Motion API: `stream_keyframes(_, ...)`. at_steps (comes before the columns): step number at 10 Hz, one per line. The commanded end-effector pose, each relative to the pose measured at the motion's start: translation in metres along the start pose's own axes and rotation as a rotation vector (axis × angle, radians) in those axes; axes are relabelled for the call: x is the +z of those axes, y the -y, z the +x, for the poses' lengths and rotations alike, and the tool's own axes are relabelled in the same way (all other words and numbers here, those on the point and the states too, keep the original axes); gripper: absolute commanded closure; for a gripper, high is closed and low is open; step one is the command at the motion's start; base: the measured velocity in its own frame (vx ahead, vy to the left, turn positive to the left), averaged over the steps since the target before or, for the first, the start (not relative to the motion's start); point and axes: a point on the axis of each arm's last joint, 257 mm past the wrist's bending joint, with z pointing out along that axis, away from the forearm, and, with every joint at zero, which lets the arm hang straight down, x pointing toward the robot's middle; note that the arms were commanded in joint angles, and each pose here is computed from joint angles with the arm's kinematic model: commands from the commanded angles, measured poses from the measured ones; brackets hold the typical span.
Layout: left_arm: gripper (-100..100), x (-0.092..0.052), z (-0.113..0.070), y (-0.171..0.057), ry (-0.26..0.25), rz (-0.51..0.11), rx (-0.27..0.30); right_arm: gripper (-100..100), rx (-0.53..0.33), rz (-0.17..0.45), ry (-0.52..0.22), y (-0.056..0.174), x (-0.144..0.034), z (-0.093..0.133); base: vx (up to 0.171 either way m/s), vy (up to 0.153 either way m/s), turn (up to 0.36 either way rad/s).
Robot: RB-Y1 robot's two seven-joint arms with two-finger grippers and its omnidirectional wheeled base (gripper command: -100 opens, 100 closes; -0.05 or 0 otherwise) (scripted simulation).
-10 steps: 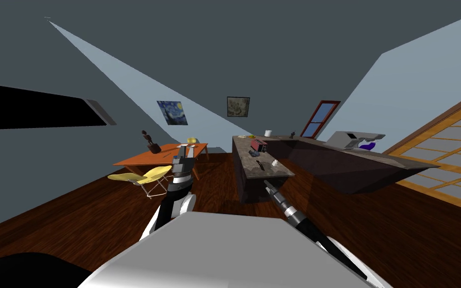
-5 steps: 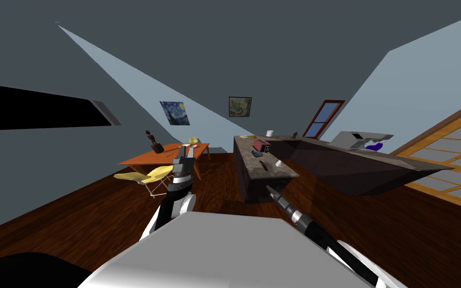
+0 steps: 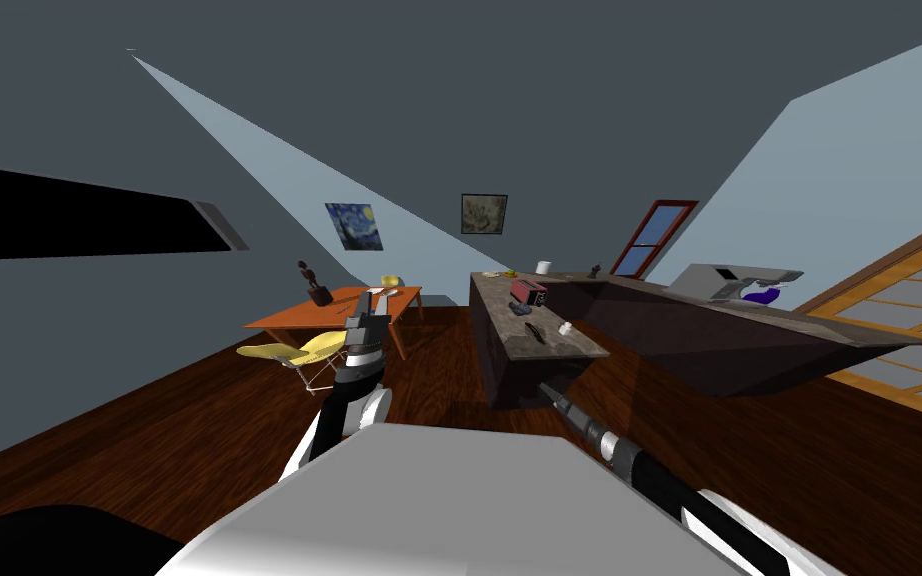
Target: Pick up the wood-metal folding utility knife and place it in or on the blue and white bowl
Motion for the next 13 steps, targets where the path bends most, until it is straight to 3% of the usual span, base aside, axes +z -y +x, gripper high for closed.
stream_keyframes(1,0,0.0,0.0,0.0,0.0,0.0,0.0,-100,-0.028,0.08,-0.037,0.028,-0.009,0.002,0.035,0.085,0.034)
stream_keyframes(3,0,0.0,0.0,0.0,0.0,0.0,0.0,-100,-0.063,0.091,-0.054,0.03,-0.011,-0.003,0.028,0.059,-0.001)
stream_keyframes(4,0,0.0,0.0,0.0,0.0,0.0,0.0,-100,-0.083,0.156,-0.081,0.051,-0.021,-0.002,0.017,0.066,0.03)
stream_keyframes(5,0,0.0,0.0,0.0,0.0,0.0,0.0,-100,-0.107,0.163,-0.093,0.052,-0.023,-0.006,0.022,0.064,0.009)
stream_keyframes(6,0,0.0,0.0,0.0,0.0,0.0,0.0,-100,-0.121,0.223,-0.115,0.071,-0.033,-0.006,0.047,0.071,0.021)
stream_keyframes(8,0,0.0,0.0,0.0,0.0,0.0,0.0,-100,-0.157,0.234,-0.132,0.072,-0.035,-0.012,0.029,0.049,0.0)
stream_keyframes(9,0,0.0,0.0,0.0,0.0,0.0,0.0,-100,-0.182,0.295,-0.158,0.09,-0.047,-0.015,0.037,0.029,0.018)
stream_keyframes(10,0,0.0,0.0,0.0,0.0,0.0,0.0,-100,-0.204,0.302,-0.168,0.091,-0.048,-0.02,0.04,0.039,0.008)
stream_keyframes(13,0,0.0,0.0,0.0,0.0,0.0,0.0,-100,-0.273,0.419,-0.222,0.121,-0.072,-0.032,0.068,0.041,0.007)
